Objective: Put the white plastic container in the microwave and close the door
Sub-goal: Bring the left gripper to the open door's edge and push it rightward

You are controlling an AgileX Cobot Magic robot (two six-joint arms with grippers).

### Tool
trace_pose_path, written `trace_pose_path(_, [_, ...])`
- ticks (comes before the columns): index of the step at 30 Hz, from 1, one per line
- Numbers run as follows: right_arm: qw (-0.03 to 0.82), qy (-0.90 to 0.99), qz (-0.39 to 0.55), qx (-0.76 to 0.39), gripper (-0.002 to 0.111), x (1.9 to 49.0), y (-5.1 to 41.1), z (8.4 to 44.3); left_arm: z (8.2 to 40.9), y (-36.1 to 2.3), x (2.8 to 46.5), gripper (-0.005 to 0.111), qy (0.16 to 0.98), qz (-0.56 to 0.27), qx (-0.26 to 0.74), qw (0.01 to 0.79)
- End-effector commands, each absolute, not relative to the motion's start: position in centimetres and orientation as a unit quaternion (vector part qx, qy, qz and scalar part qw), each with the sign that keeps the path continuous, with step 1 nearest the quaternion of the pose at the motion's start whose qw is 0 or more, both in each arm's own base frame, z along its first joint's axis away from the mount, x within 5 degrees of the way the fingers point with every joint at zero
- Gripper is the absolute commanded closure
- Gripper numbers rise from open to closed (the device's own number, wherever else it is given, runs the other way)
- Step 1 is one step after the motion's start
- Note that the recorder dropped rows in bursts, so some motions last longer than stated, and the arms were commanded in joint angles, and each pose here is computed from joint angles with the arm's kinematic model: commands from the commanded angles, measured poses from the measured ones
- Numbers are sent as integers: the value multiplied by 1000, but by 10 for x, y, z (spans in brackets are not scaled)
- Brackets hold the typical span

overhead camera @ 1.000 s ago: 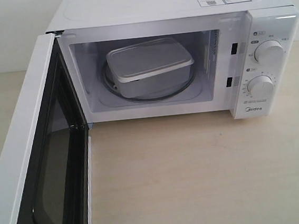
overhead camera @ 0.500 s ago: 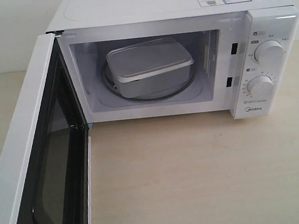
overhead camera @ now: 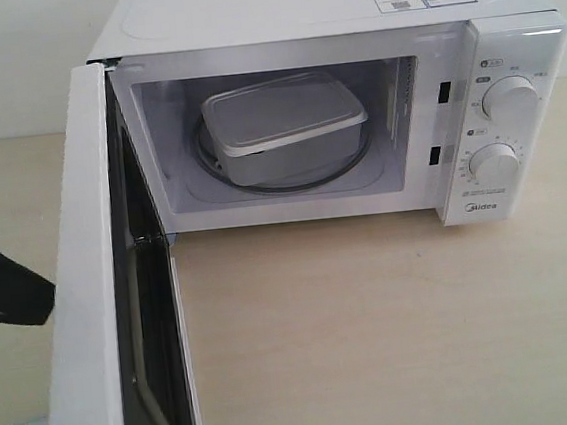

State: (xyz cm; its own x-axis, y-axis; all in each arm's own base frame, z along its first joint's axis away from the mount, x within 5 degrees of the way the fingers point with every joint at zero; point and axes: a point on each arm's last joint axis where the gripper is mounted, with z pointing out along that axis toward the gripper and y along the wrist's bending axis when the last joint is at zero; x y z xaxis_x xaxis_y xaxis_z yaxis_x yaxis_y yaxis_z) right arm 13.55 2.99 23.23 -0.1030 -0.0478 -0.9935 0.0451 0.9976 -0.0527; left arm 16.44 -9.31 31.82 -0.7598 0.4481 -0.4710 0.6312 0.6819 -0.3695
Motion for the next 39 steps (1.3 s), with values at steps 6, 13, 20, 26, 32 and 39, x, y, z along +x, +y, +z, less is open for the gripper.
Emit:
trace_pose_path(6, [673, 739, -38, -1, 108, 134, 28, 232, 298, -128, 193, 102, 889, -267, 314, 199])
trace_pose_path(13, [673, 739, -38, -1, 108, 134, 28, 232, 296, -154, 207, 102, 865, -279, 337, 247])
trace_pose_path(20, [673, 739, -38, -1, 108, 134, 28, 232, 306, -166, 230, 102, 856, -271, 323, 299])
trace_pose_path(26, [673, 739, -38, -1, 108, 134, 28, 232, 308, -171, 244, 102, 853, -266, 315, 320])
trace_pose_path(32, [673, 739, -38, -1, 108, 134, 28, 232, 297, -174, 254, 102, 860, -258, 305, 318])
trace_pose_path(39, [674, 737, -40, 1, 108, 134, 28, 233, 289, -176, 268, 102, 860, -240, 287, 347])
